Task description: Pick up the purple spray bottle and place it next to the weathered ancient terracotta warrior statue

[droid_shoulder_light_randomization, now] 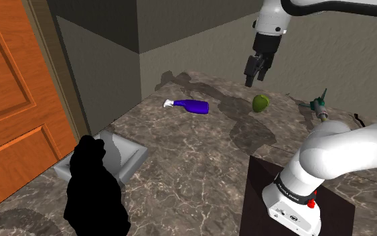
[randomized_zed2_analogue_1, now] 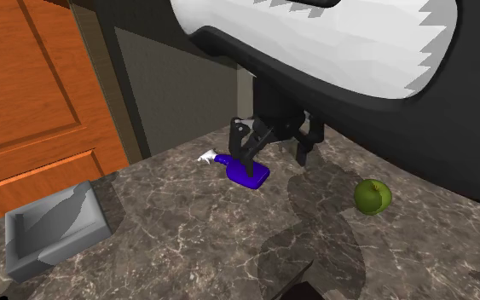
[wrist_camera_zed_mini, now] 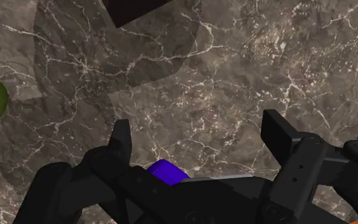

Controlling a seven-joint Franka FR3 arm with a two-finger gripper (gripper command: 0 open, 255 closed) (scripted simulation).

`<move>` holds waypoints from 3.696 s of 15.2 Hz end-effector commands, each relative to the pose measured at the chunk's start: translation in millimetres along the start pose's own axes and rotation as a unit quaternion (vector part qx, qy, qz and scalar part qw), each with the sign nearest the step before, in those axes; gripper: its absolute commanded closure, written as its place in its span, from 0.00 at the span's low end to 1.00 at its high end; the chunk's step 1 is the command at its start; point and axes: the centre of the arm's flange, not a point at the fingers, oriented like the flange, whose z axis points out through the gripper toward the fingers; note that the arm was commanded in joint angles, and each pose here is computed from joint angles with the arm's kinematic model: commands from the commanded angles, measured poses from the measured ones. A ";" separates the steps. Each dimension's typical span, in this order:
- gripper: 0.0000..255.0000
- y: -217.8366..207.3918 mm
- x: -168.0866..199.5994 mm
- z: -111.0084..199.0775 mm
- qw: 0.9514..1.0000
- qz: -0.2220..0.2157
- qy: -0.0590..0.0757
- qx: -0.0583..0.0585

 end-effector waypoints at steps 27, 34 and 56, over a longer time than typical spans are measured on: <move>0.00 -4.2 283.1 169.2 0.969 -0.241 0.037 -0.029; 0.00 -19.6 337.7 204.8 0.957 -0.286 0.044 -0.034; 1.00 -18.0 341.2 239.3 0.957 -0.286 0.044 -0.034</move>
